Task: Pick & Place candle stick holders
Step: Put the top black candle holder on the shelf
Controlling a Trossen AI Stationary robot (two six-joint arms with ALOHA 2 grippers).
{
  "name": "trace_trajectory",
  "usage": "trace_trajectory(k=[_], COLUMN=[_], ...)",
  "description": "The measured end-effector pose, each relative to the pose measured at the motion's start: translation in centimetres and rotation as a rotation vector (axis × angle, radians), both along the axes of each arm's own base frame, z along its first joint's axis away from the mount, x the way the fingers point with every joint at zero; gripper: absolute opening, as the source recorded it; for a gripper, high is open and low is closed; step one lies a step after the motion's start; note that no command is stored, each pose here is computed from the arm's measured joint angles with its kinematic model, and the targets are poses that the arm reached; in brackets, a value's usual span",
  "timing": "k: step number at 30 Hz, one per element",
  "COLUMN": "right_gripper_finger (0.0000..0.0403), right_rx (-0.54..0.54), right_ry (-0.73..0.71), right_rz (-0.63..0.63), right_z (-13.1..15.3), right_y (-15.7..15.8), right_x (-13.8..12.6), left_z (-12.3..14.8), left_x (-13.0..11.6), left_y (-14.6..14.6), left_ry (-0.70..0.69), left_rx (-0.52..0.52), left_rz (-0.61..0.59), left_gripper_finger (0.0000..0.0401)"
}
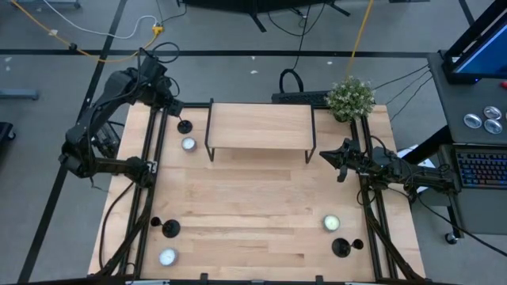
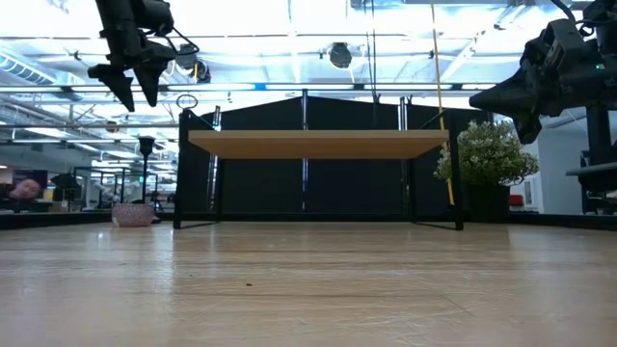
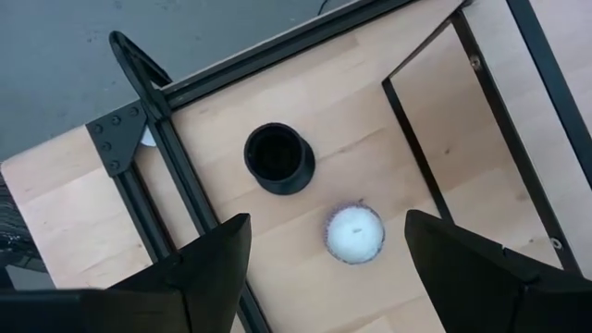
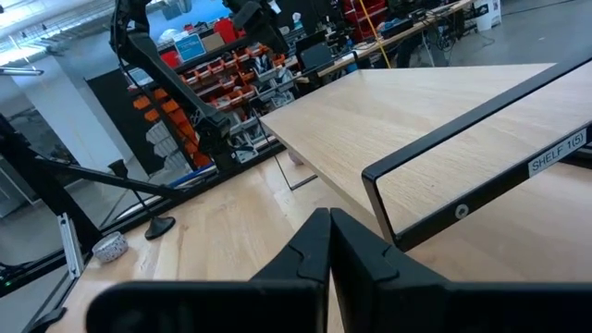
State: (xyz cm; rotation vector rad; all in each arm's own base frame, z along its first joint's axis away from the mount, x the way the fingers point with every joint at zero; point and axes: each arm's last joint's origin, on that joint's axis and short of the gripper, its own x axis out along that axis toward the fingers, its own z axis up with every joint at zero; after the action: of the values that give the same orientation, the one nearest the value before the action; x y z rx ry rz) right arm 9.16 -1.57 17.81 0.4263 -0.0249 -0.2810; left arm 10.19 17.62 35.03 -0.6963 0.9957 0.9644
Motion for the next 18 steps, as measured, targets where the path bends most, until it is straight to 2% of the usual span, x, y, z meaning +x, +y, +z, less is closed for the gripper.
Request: trace_trajectory(k=[9, 18], right_gripper_finger=[0.0, 0.0], right_rx=[0.0, 0.002], right_ry=[0.0, -0.001], right_rz=[0.0, 0.0], right_z=[0.0, 0.0], right_y=[0.0, 0.0], right_x=[0.0, 0.0], left_z=[0.0, -1.7], left_x=[0.5, 2.2], left_y=[0.6, 1.3], left_ry=[-0.006, 0.188], left_rx=[0.051, 0.044], left_rz=[0.108, 0.156], left_gripper_finger=[0.0294, 0.0294])
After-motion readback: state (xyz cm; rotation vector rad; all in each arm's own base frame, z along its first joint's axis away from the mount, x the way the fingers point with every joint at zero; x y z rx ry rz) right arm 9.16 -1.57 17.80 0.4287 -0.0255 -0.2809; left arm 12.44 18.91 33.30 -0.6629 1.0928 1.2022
